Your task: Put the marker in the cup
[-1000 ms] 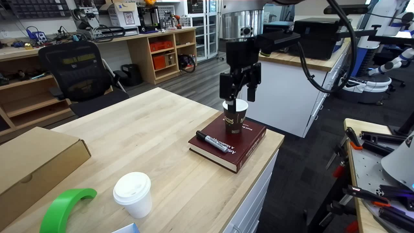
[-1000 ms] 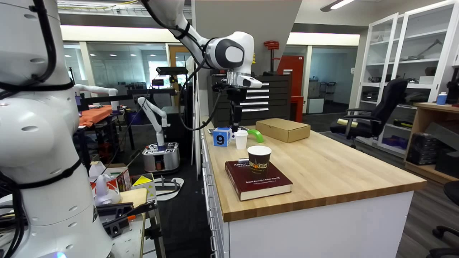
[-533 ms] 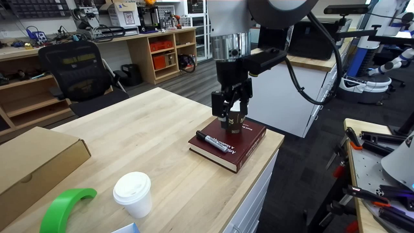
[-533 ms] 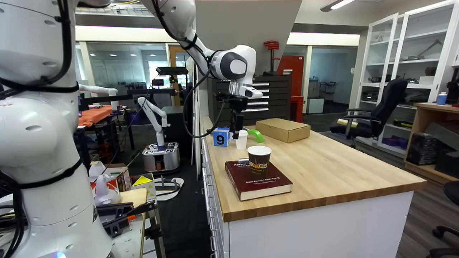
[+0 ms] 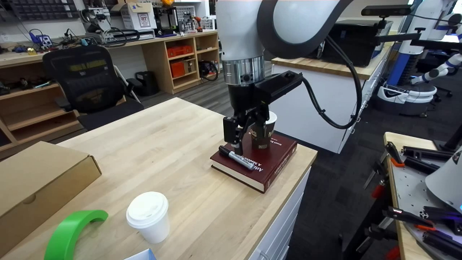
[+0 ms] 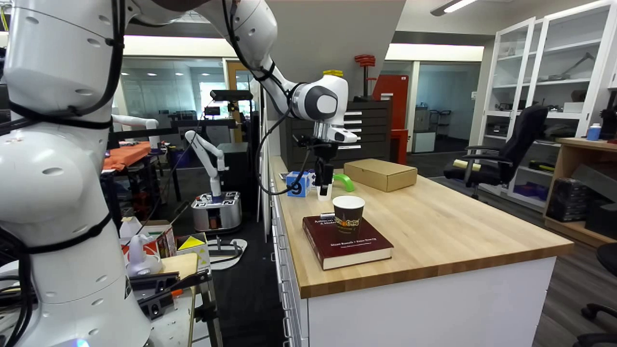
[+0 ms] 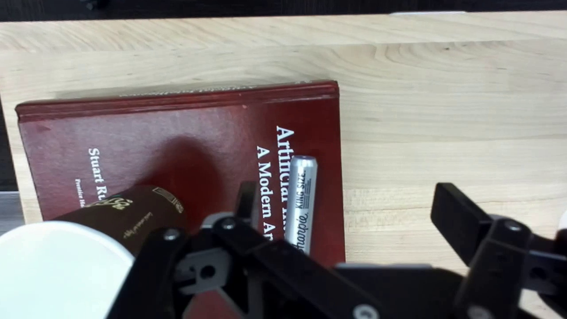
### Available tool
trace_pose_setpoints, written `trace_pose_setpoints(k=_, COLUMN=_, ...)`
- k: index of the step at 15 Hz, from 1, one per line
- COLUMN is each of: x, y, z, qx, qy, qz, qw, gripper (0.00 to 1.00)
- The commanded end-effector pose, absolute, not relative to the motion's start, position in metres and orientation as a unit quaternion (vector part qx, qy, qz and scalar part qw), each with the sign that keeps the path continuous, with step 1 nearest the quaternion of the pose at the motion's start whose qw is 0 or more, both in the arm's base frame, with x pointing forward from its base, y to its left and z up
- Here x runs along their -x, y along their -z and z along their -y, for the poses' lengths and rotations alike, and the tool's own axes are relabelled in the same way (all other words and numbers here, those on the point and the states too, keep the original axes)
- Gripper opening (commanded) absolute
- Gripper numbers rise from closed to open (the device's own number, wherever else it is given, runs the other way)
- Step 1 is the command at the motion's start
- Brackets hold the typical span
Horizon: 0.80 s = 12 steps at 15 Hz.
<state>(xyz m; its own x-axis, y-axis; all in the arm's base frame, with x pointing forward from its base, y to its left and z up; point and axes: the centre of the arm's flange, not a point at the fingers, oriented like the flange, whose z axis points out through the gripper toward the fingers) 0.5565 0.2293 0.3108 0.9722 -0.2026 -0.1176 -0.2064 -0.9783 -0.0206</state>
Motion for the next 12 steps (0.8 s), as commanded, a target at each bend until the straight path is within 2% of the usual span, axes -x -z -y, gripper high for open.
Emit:
trace_pose_setpoints(k=1, x=-0.575, y=-0.297, z=-0.237, qx=0.99, qy=-0.038, qz=-0.134, qw=0.009, gripper=1.0)
trace_pose_setpoints(k=12, x=-0.591, y=-0.254, z=-0.223, qx=0.98, qy=-0.042, qz=-0.194, qw=0.006, gripper=1.0)
